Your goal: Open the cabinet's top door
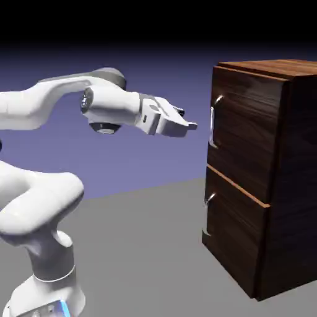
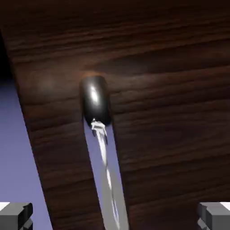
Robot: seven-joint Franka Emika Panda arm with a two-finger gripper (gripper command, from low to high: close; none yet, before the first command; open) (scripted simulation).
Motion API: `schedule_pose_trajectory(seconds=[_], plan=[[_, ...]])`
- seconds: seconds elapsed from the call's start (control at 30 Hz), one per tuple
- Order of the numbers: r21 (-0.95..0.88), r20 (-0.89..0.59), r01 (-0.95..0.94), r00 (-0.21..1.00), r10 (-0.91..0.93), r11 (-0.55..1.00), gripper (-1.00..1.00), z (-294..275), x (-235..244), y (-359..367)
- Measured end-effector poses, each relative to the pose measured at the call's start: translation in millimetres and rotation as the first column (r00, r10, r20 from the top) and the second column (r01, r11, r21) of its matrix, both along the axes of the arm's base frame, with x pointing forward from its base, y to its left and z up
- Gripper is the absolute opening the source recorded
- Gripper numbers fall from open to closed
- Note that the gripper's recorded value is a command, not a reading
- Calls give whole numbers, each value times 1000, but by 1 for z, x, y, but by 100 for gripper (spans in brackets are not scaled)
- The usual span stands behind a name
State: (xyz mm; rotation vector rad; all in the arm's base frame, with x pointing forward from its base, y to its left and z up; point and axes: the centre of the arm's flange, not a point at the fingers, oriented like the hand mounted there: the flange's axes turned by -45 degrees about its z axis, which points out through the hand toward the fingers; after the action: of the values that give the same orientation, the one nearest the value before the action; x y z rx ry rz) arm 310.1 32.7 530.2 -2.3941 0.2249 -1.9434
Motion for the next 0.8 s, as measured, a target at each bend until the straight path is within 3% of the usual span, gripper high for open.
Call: schedule_pose_trajectory(seconds=[0.47, 0.6, 0.63, 0.8], plan=[[-144, 200, 15, 980, 15, 989, 0, -44, 32, 2], [-145, 200, 15, 980, 15, 989, 0, -43, 74, 0], [-144, 200, 15, 980, 15, 989, -100, -44, 82, -1], [-144, 200, -73, 975, 101, 987, -100, -44, 62, -13]])
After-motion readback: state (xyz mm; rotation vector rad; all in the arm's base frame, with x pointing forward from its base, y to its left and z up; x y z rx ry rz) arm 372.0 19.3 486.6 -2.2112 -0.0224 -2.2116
